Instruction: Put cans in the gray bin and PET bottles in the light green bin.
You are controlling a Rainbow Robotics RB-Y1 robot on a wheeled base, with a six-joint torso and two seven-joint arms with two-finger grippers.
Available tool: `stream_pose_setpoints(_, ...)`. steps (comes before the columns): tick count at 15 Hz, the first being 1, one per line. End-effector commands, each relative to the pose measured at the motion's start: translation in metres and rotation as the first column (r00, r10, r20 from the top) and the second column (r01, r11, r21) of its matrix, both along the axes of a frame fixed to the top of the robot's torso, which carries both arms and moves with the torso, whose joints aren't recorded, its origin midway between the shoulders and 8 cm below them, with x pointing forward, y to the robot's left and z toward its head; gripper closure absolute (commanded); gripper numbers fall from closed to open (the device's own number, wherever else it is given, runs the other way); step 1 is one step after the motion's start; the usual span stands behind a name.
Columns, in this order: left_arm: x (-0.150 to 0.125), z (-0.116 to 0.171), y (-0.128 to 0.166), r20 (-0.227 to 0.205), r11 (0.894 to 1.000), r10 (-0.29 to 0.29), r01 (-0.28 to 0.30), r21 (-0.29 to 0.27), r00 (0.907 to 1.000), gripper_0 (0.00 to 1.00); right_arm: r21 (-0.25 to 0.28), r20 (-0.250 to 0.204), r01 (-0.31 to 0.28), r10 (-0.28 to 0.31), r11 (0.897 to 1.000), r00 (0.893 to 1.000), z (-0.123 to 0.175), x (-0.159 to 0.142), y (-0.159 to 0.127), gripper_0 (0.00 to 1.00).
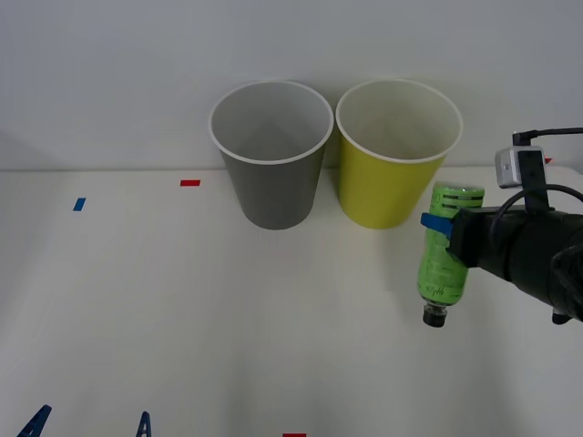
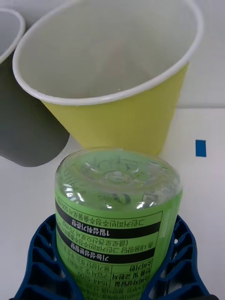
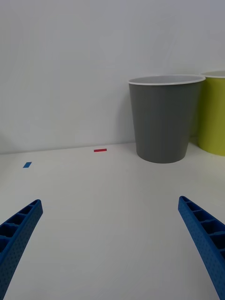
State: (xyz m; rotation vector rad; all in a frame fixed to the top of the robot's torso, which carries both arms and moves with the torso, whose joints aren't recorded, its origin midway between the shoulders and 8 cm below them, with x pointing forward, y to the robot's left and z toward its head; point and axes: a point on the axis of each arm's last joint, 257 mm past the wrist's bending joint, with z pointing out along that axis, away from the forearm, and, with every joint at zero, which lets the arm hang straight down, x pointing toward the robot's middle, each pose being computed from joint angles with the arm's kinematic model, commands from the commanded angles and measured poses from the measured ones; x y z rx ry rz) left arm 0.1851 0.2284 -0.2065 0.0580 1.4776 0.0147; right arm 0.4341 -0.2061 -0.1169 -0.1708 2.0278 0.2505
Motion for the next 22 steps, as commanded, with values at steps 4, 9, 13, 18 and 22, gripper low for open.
stream_pose_setpoints(4,0.0,0.0,0.0,0.0,1.0,0.0,0.0,0.0,1.0,0.0,-0.007,0.133,0.018,-0.017,1.0,0.991,0.043,-0.006,-0.005,1.0)
stream_pose_setpoints(9,0.0,0.0,0.0,0.0,1.0,0.0,0.0,0.0,1.0,0.0,0.066,0.309,0.008,-0.028,0.998,0.951,0.103,0.005,0.009,1.0)
stream_pose_setpoints(13,0.0,0.0,0.0,0.0,1.0,0.0,0.0,0.0,1.0,0.0,0.077,0.422,0.015,-0.046,0.997,0.905,0.153,0.015,0.017,1.0)
stream_pose_setpoints(18,0.0,0.0,0.0,0.0,1.0,0.0,0.0,0.0,1.0,0.0,-0.022,0.505,0.093,-0.069,0.995,0.86,0.189,0.025,0.019,1.0)
stream_pose_setpoints(22,0.0,0.0,0.0,0.0,1.0,0.0,0.0,0.0,1.0,0.0,-0.056,0.53,0.123,-0.075,0.991,0.845,0.206,0.043,0.026,1.0)
